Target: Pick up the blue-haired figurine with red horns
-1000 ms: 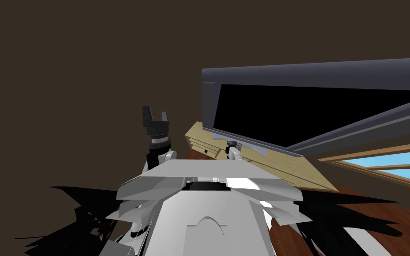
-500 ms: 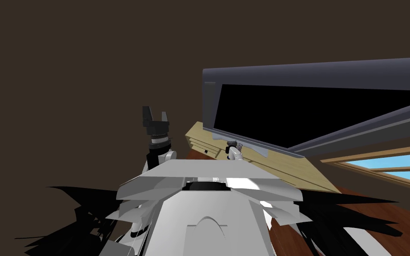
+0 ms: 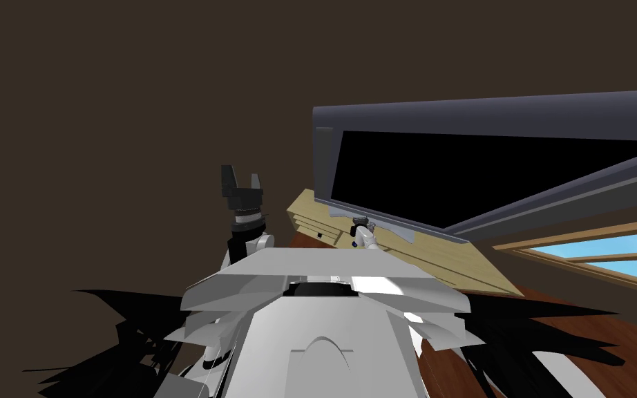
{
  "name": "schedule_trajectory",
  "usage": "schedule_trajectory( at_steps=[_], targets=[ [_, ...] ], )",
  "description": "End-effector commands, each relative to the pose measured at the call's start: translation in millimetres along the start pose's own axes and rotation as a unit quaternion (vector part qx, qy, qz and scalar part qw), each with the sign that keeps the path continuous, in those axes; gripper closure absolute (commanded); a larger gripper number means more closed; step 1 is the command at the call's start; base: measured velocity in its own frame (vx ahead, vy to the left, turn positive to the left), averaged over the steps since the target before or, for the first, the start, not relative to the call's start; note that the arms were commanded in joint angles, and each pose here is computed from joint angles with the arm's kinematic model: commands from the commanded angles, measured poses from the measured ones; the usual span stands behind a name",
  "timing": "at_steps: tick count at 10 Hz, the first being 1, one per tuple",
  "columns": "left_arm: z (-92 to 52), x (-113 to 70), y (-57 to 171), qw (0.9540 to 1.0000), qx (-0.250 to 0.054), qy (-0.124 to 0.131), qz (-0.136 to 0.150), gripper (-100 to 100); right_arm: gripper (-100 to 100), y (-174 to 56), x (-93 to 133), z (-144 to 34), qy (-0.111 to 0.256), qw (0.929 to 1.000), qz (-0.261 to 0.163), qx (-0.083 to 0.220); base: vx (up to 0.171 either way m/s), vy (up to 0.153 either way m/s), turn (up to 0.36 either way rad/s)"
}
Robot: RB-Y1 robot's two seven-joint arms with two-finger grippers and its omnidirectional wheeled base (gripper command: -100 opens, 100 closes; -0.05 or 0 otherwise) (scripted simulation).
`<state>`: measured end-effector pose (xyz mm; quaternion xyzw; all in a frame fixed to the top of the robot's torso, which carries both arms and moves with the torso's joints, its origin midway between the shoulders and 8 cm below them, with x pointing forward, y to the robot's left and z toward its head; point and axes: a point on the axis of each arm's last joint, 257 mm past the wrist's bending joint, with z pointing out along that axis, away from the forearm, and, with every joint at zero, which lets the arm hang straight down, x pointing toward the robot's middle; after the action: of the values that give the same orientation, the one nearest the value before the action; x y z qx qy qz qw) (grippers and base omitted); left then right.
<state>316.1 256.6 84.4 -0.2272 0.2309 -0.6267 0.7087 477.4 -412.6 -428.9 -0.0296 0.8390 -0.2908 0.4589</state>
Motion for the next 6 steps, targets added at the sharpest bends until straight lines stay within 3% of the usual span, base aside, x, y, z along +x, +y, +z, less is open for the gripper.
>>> schedule_trajectory(
  at_steps=[1,6],
  targets=[
    [0.0,0.0,0.0,1.0,0.0,0.0,0.0,0,-100,-0.4,-2.0,0.1,-0.001,1.0,-0.001,0.001,0.004,0.005,0.014],
    [0.0,0.0,0.0,1.0,0.0,0.0,0.0,0,-100,-0.4,-2.0,0.1,-0.001,1.0,-0.001,0.001,0.0,0.0,0.0]
  ],
)
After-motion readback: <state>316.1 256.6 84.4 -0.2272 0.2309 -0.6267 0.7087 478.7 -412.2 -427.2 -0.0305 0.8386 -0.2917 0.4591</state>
